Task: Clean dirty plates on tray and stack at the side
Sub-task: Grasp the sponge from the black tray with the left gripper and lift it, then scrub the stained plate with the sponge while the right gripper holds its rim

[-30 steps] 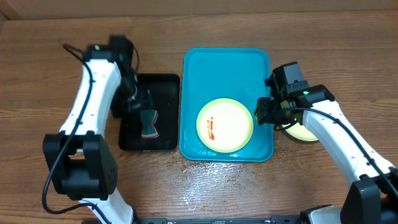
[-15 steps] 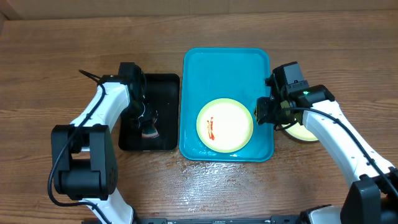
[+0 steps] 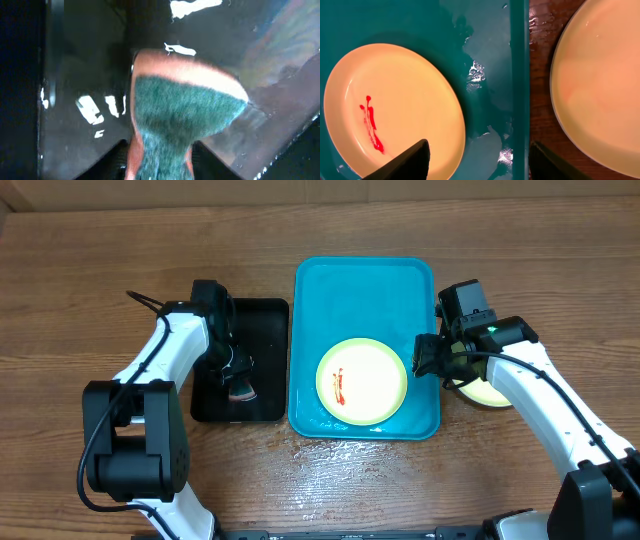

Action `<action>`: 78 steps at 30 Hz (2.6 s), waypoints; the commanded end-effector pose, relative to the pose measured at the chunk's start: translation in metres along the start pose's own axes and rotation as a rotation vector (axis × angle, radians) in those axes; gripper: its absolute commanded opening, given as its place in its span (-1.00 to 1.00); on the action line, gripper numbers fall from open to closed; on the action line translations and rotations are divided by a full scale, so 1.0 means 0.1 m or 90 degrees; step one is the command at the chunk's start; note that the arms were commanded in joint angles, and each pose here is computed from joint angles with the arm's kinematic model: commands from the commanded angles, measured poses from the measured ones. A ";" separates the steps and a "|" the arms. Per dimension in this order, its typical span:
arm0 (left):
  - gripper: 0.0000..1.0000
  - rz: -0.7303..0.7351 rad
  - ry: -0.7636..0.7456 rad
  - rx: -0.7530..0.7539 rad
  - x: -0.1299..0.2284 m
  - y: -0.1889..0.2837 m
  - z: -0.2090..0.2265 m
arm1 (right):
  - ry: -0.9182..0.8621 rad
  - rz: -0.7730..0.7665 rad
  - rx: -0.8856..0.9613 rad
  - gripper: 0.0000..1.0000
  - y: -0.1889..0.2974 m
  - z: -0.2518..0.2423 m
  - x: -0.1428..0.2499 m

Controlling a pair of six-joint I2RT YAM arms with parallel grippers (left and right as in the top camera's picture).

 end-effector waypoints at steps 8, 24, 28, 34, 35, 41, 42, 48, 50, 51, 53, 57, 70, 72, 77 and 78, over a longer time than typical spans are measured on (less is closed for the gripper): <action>-0.92 -0.033 -0.060 -0.040 0.10 -0.09 -0.11 | 0.050 -0.002 -0.054 0.31 -0.01 0.11 -0.01; -0.92 -0.060 -0.098 0.046 -0.17 1.09 -0.58 | 0.080 0.036 -0.094 -0.29 -0.45 0.17 0.19; -0.92 -0.089 -0.116 0.077 -0.21 1.45 -0.69 | 0.099 0.031 -0.096 -0.26 -0.60 0.25 0.20; -0.92 -0.110 -0.136 0.087 -0.22 1.72 -0.71 | 0.071 0.044 -0.023 -0.27 -0.91 0.10 0.20; -0.92 -0.109 -0.140 0.086 -0.21 1.74 -0.71 | 0.070 0.048 -0.024 -0.36 -0.95 0.10 0.20; -0.91 -0.103 -0.143 0.084 -0.19 1.73 -0.70 | 0.057 0.054 -0.024 -0.92 -1.01 0.10 0.20; -0.92 -0.101 -0.144 0.089 -0.19 1.74 -0.71 | 0.050 0.053 -0.022 -0.92 -1.01 0.09 0.20; -0.92 -0.092 -0.167 0.141 -0.09 1.72 -0.95 | -0.014 0.039 0.023 -0.92 -1.01 0.00 0.16; -0.91 -0.094 -0.176 0.147 -0.03 1.69 -1.06 | -0.014 0.039 0.022 -0.92 -1.01 0.00 0.16; -0.92 -0.094 -0.181 0.149 0.00 1.67 -1.12 | -0.014 0.041 0.023 -0.93 -1.01 0.00 0.17; -0.92 -0.097 -0.198 0.157 0.09 1.63 -1.26 | -0.015 0.042 0.023 -0.92 -1.01 0.00 0.17; -0.91 -0.103 -0.242 0.176 0.30 1.49 -1.57 | -0.015 0.043 0.023 -0.92 -1.01 0.00 0.17; -0.92 0.031 -0.209 0.132 0.72 0.16 -2.04 | -0.015 0.053 0.023 -0.86 -1.01 0.00 0.21; -0.92 0.044 -0.203 0.113 0.70 0.02 -2.01 | -0.015 0.053 0.023 -0.86 -1.01 0.00 0.21; -0.92 0.034 -0.187 0.038 0.57 -0.21 -1.82 | -0.015 0.054 0.023 -0.86 -1.01 0.00 0.21; -0.92 0.032 -0.195 0.033 0.56 -0.22 -1.81 | -0.015 0.054 0.023 -0.85 -1.01 0.00 0.21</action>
Point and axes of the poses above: each gripper's point midway between its finger pads, its own y axis back along the fingers, its own z axis along the line the jaws close on, x = y × z, the point moved 4 cm from there along y, back along the fingers, and after that the axes turned 10 degrees about y, right-handed, at the moved point
